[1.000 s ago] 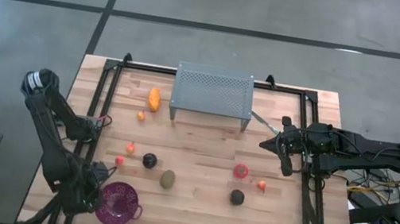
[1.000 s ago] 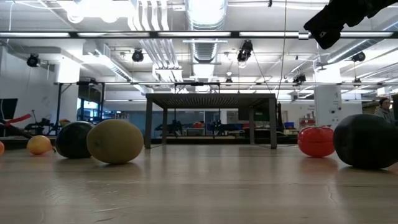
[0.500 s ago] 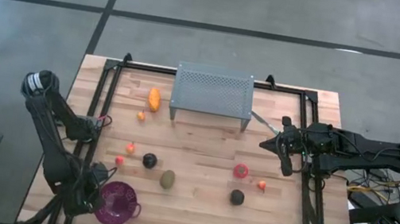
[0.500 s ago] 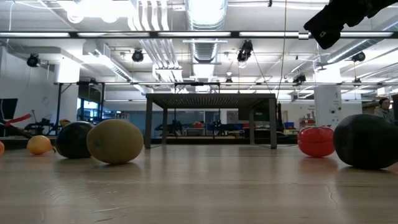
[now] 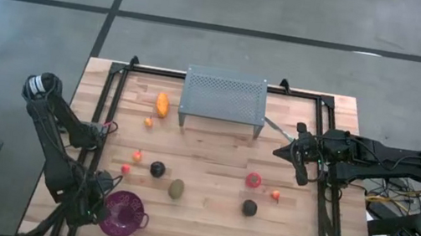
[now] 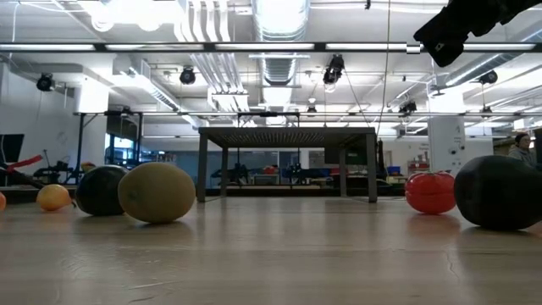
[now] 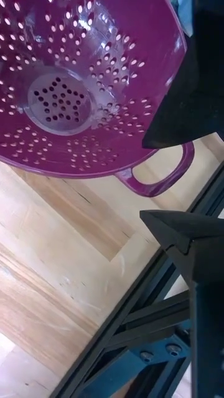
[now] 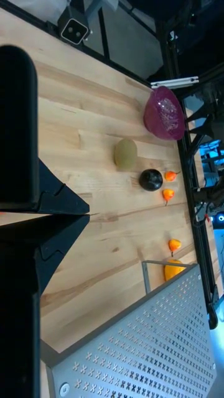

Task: Pick & Place Fruit
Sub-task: Put the purple strainer bowl on the shelf

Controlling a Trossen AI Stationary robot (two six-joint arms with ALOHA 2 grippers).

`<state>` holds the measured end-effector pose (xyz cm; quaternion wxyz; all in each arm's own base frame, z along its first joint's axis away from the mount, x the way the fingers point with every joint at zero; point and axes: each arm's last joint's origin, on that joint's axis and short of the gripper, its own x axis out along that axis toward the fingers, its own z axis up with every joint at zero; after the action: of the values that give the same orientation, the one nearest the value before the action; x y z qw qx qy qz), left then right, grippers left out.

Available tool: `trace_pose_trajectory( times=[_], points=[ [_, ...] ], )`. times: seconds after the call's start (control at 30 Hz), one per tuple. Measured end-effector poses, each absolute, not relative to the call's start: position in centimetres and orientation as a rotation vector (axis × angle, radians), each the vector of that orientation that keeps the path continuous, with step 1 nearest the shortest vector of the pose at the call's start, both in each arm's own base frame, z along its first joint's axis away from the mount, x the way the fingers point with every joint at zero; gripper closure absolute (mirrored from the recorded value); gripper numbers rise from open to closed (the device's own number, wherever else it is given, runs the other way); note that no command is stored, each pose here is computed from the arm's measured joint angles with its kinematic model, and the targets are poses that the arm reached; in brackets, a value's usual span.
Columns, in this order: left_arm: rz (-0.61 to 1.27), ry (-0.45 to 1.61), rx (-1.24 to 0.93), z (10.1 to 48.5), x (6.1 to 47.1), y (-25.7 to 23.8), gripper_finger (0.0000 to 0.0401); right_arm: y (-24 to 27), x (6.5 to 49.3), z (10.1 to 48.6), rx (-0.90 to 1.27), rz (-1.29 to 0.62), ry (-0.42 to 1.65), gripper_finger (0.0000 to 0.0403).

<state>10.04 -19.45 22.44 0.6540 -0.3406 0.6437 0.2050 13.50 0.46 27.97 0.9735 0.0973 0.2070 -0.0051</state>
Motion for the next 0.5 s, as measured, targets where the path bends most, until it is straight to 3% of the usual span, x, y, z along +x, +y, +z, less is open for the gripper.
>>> trace_pose_trajectory(
  times=[0.5],
  points=[
    [0.528,1.463,-0.788,22.22,9.98,-19.37,0.0225,0.46,13.51,27.95,0.196,-0.011,0.419,0.0394]
  ],
)
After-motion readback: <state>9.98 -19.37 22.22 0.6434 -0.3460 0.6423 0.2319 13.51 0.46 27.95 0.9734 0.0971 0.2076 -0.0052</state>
